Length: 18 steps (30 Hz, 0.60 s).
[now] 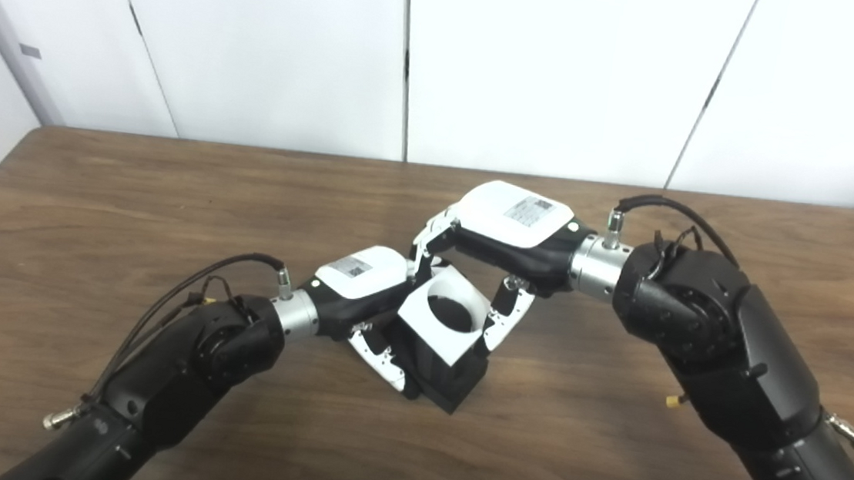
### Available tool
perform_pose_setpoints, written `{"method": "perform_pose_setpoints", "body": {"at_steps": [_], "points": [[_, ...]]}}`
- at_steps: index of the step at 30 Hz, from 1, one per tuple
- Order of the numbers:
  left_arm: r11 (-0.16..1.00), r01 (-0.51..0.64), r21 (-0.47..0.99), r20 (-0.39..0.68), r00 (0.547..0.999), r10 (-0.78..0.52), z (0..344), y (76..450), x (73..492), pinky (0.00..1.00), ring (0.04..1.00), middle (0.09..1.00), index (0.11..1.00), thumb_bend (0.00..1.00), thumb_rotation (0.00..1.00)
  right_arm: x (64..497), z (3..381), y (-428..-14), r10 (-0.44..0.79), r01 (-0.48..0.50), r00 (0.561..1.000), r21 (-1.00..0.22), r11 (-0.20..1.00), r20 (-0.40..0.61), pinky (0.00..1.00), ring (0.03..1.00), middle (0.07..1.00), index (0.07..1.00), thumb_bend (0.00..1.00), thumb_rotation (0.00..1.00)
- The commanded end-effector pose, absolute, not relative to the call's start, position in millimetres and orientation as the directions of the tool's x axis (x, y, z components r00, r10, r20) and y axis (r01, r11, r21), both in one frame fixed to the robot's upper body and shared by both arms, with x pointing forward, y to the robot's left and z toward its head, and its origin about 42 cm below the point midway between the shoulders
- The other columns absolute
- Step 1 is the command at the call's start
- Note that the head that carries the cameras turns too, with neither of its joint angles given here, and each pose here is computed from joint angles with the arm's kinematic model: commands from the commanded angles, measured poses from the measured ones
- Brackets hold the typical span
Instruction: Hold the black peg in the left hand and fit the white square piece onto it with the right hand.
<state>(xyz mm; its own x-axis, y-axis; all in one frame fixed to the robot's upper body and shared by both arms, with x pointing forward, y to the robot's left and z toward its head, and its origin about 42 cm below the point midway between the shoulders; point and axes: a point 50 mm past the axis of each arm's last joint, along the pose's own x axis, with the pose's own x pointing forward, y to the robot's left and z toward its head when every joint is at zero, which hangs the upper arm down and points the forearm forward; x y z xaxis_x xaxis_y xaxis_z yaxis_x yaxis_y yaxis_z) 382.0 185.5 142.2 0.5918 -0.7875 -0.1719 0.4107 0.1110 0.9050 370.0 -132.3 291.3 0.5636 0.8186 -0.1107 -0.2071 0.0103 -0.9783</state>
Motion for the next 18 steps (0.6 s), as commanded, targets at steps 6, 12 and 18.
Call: {"method": "perform_pose_setpoints", "body": {"at_steps": [6,12,18], "points": [[-0.038,0.458,0.888,-0.323,0.563,-0.761,120.1,182.1,372.4,0.92,0.984,0.954,0.490,0.52,0.07,369.4,301.3,-122.0,0.841,-0.173,0.536,-0.985,0.024,-0.074,0.87,0.824,0.769,0.477,0.52,0.14],[-0.032,0.456,0.889,-0.317,0.564,-0.762,120.8,182.6,372.8,0.90,0.978,0.951,0.490,0.52,0.07,367.9,296.4,-120.7,0.843,-0.181,0.528,-0.983,-0.004,-0.101,0.86,0.821,0.765,0.477,0.52,0.13],[-0.031,0.456,0.889,-0.317,0.567,-0.760,122.1,182.6,372.6,0.90,0.982,0.954,0.490,0.52,0.07,367.6,291.5,-123.5,0.839,-0.203,0.528,-0.979,-0.027,-0.133,0.87,0.824,0.766,0.477,0.52,0.13]]}}
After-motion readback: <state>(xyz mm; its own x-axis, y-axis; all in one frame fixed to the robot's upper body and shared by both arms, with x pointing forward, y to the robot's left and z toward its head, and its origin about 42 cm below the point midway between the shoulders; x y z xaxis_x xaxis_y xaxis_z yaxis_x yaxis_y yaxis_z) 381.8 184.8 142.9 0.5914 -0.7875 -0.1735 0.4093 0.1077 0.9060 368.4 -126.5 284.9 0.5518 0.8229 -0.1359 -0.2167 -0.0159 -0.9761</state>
